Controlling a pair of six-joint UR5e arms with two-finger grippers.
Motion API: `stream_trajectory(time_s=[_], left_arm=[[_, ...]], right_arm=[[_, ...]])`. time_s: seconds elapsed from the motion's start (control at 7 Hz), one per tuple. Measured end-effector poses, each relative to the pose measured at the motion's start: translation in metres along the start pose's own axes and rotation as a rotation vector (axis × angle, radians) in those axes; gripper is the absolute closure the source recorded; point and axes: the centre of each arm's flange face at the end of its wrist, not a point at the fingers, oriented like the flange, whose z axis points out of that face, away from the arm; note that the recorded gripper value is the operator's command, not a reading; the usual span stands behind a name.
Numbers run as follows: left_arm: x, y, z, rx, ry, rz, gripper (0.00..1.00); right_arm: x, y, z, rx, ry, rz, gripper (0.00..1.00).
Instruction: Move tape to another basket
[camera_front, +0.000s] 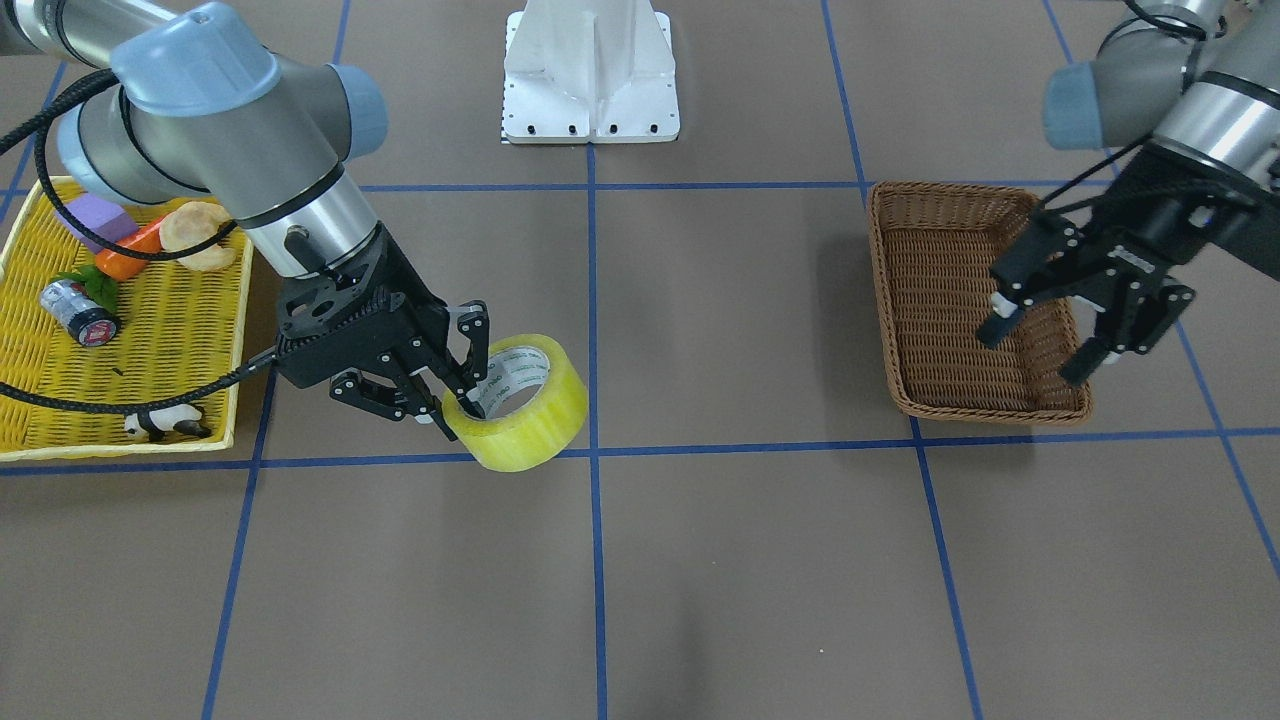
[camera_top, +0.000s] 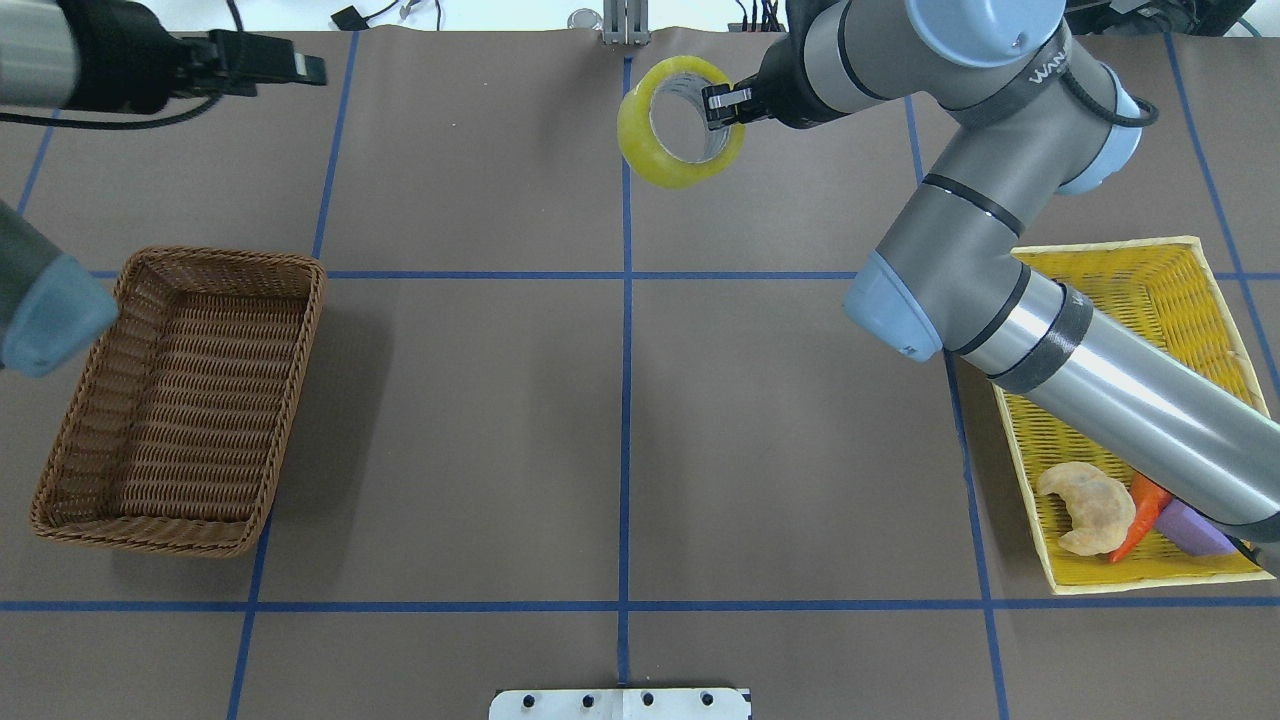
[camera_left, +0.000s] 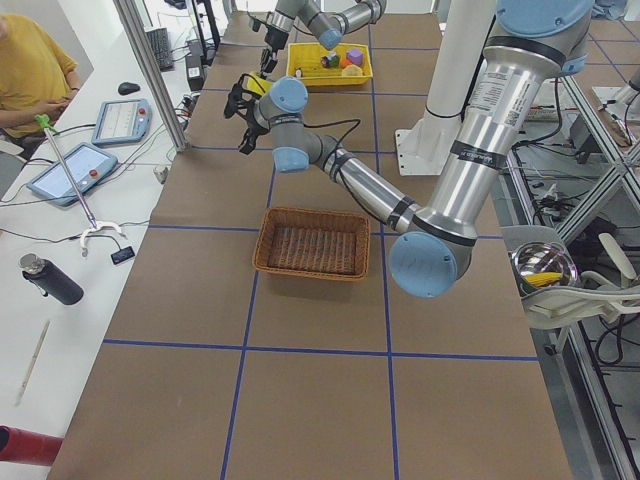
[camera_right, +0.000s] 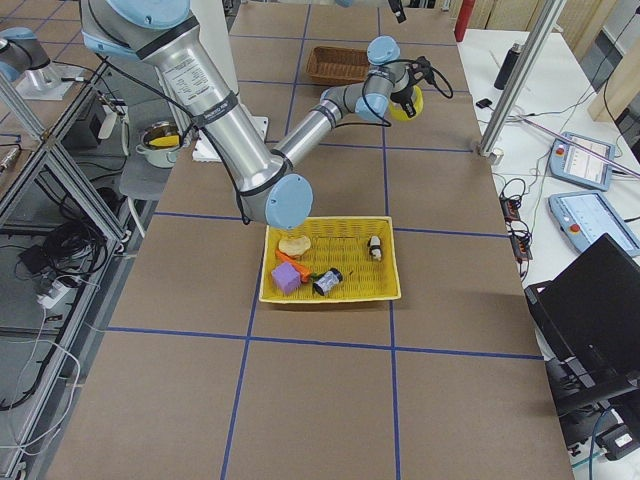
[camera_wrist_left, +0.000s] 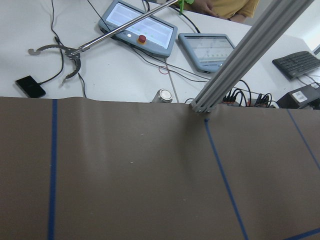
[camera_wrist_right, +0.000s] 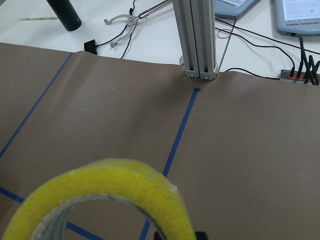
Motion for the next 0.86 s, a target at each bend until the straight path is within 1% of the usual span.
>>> stream_trajectory(time_s=[0.29,0.43,0.57,0.71,0.86], left_arm=[[0.076,0.038,0.034,-0.034,0.140,0.038,0.01],[0.090,0.048,0.047,-0.036,0.205,0.059,0.01],[0.091,0.055,0.058,-0.031,0.255,0.075,0.01],[0.091,0.056,0.066,-0.026,0.283,0.081,0.01],[0.093,0.056,0.068,-0.026,0.296,0.083,0.01]], right_arm=[[-0.026,0.002,0.003,0.028,-0.016,-0.019,1.00],[-0.038,0.004,0.004,0.055,-0.036,-0.034,1.00],[-0.051,0.010,0.007,0.093,-0.063,-0.049,1.00],[-0.064,0.019,0.009,0.124,-0.094,-0.057,1.00],[-0.075,0.026,0.010,0.144,-0.122,-0.062,1.00]])
